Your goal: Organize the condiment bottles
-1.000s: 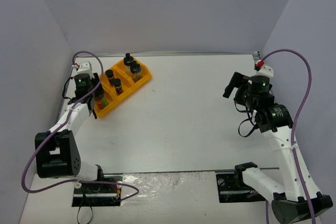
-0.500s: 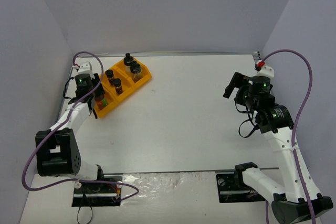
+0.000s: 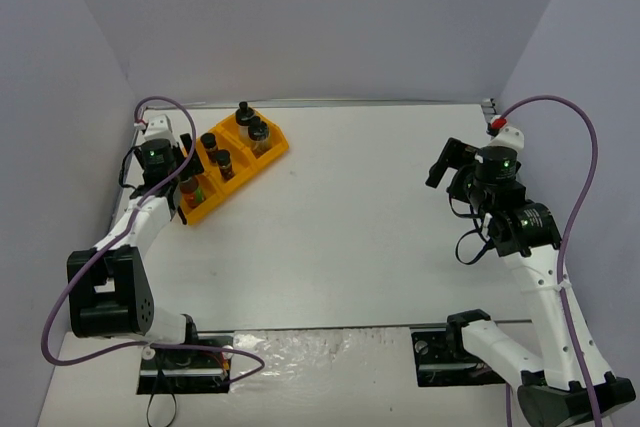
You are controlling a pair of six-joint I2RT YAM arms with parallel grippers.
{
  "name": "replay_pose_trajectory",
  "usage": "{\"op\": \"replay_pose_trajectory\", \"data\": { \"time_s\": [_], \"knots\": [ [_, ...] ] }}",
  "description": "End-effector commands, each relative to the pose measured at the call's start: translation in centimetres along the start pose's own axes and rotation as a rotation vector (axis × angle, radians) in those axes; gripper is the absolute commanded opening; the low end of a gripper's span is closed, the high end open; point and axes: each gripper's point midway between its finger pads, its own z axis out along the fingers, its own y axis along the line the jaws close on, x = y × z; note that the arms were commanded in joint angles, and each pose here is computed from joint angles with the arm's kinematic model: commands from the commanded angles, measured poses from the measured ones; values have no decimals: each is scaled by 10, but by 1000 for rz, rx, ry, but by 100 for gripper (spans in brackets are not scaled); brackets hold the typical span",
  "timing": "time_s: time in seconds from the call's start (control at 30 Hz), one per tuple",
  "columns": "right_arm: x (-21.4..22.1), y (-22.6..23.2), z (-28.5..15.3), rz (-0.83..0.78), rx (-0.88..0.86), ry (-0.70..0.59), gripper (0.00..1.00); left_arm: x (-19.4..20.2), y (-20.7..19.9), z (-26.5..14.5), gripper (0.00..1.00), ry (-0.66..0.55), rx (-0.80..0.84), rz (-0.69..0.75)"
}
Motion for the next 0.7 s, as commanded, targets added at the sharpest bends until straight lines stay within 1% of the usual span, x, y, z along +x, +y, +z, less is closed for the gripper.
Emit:
{"op": "replay_pose_trajectory", "data": {
  "time_s": [0.0, 0.17, 0.4, 0.53, 0.6, 0.67],
  "knots": [
    [-13, 6, 0, 25, -28, -55, 100, -63, -9, -20, 74, -181, 20, -39],
    [-13, 6, -1, 30, -29, -57, 100, -70, -12, -36, 74, -189, 22, -66],
    [-15, 7, -4, 42, -34, -59, 100, -68, -23, -66, 74, -166, -6, -52],
    [-11, 6, -5, 45, -35, -51, 100, -71, -22, -99, 74, -168, -57, -35],
    [-10, 5, -7, 45, -33, -50, 100, -82, -25, -123, 74, -204, -46, -29],
    [-11, 5, -9, 45, -35, -55, 100, -86, -33, -140, 75, -204, -21, -12]
  ]
}}
